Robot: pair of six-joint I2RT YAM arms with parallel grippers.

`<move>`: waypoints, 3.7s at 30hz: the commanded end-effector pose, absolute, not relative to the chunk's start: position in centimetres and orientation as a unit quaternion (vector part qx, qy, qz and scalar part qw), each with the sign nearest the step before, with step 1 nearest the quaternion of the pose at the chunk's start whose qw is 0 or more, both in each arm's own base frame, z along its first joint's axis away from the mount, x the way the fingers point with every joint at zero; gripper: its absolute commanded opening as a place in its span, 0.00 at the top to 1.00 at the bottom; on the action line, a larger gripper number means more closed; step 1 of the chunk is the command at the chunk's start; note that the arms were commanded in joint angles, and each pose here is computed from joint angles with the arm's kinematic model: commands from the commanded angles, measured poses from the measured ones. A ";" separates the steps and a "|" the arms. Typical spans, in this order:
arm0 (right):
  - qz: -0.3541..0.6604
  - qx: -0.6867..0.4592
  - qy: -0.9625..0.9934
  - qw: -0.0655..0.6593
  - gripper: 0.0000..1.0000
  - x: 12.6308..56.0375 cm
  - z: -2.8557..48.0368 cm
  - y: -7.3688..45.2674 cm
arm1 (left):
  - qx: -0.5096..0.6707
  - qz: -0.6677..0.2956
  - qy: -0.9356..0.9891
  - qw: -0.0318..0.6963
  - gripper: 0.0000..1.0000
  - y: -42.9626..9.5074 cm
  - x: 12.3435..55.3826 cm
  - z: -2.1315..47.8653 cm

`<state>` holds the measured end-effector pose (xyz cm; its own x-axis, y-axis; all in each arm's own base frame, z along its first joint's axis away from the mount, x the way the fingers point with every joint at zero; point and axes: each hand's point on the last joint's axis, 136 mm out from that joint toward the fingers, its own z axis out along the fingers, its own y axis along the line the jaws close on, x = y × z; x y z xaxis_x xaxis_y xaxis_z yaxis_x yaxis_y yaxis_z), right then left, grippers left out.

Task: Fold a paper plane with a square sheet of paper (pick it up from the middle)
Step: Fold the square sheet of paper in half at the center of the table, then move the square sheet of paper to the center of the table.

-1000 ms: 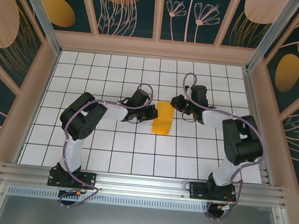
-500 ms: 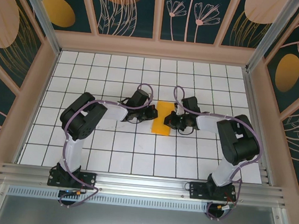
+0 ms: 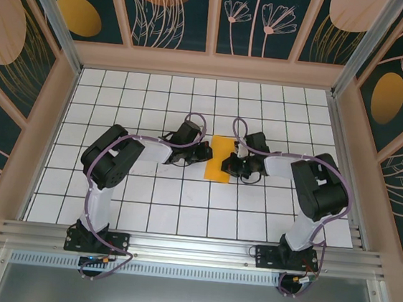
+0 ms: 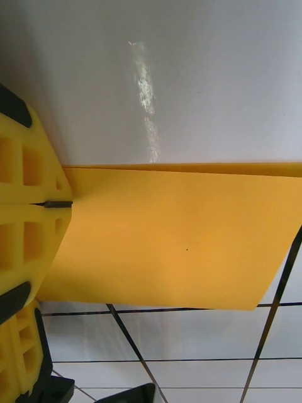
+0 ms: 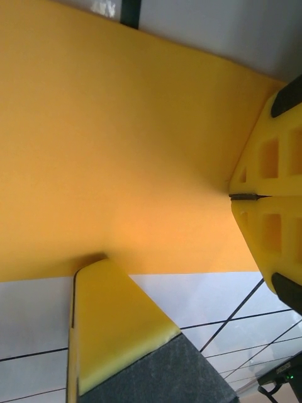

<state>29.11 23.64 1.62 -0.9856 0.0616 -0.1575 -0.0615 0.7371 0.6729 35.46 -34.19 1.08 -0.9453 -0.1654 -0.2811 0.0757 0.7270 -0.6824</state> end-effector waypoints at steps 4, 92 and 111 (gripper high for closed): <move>0.340 0.003 0.941 0.009 0.99 23.5 -0.4 21.7 | -0.089 -0.179 0.978 0.055 1.00 -25.8 29.7 -9.7; 0.398 0.107 0.898 0.151 0.98 31.9 5.7 32.8 | -0.145 -0.342 0.882 0.291 0.52 -20.2 33.1 9.9; 0.433 0.005 0.888 0.157 1.00 31.4 5.6 29.6 | -0.093 -0.416 0.882 0.202 0.96 -29.7 30.9 8.9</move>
<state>30.84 28.21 4.83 -0.9506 0.1874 -0.2475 -0.0633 0.6635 0.7455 30.61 -28.53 8.83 -0.8943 -0.3396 -0.2912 0.0016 0.6485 -0.7612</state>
